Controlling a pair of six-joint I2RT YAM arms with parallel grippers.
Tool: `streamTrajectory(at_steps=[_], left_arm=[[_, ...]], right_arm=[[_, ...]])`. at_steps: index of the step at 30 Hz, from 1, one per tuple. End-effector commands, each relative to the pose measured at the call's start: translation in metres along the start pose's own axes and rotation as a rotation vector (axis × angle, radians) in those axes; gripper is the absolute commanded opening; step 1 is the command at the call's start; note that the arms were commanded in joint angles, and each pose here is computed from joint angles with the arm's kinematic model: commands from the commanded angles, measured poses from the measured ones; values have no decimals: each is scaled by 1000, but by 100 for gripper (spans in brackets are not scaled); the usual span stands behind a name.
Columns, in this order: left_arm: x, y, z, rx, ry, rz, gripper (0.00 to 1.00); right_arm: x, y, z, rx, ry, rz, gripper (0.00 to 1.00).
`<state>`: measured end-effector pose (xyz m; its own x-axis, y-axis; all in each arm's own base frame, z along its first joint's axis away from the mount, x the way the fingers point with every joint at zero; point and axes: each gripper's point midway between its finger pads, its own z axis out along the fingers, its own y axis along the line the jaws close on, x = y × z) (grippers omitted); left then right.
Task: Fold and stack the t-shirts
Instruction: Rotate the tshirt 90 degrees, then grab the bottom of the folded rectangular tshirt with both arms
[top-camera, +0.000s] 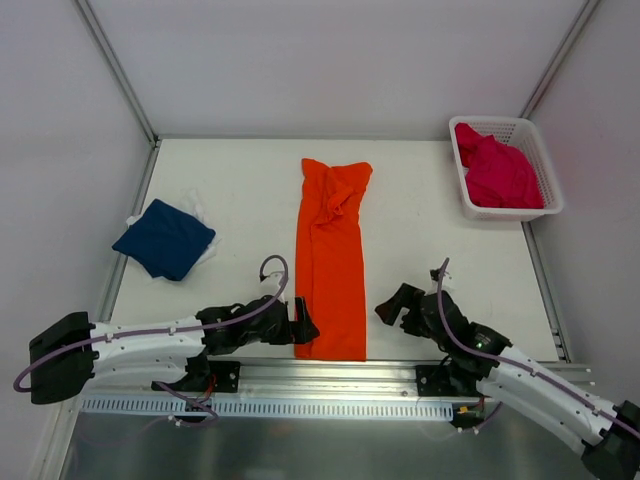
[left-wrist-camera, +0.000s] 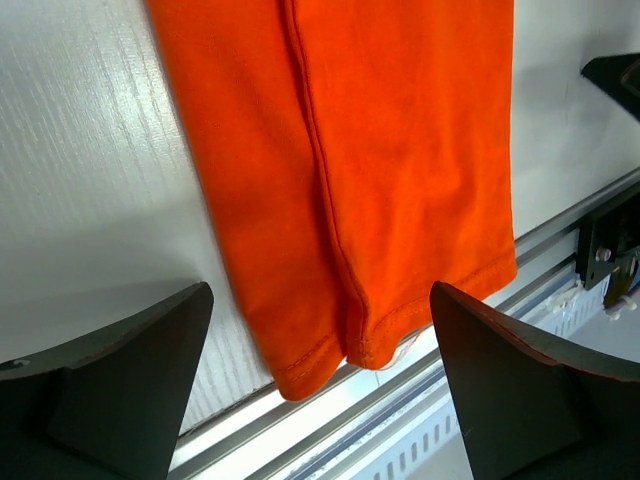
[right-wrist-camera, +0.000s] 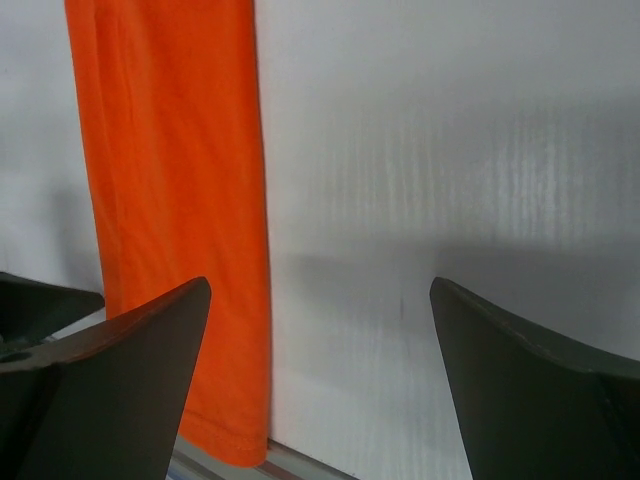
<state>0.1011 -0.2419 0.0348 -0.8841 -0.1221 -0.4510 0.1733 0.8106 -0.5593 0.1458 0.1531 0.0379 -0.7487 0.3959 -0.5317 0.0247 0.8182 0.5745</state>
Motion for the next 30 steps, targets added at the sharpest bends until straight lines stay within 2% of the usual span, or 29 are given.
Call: streamTrajectory(at_steps=[1, 3, 5, 15, 24, 25, 30], left_arm=[[24, 42, -1, -174, 35, -39, 94], [33, 41, -3, -165, 41, -54, 94], [40, 41, -4, -169, 51, -74, 94], [73, 31, -12, -228, 110, -7, 94], [75, 42, -21, -281, 98, -1, 94], [74, 42, -21, -284, 94, 1, 94], [72, 44, -23, -315, 87, 23, 93]], right_arm=[[5, -14, 9, 74, -72, 42, 97], [19, -14, 7, 85, -59, 25, 97], [17, -19, 7, 135, -108, 28, 97], [38, 8, 7, 159, -94, -69, 97], [43, 3, -20, 152, -92, -66, 96], [41, 8, -23, 140, -107, -31, 96], [54, 22, -28, 111, -102, -64, 96]])
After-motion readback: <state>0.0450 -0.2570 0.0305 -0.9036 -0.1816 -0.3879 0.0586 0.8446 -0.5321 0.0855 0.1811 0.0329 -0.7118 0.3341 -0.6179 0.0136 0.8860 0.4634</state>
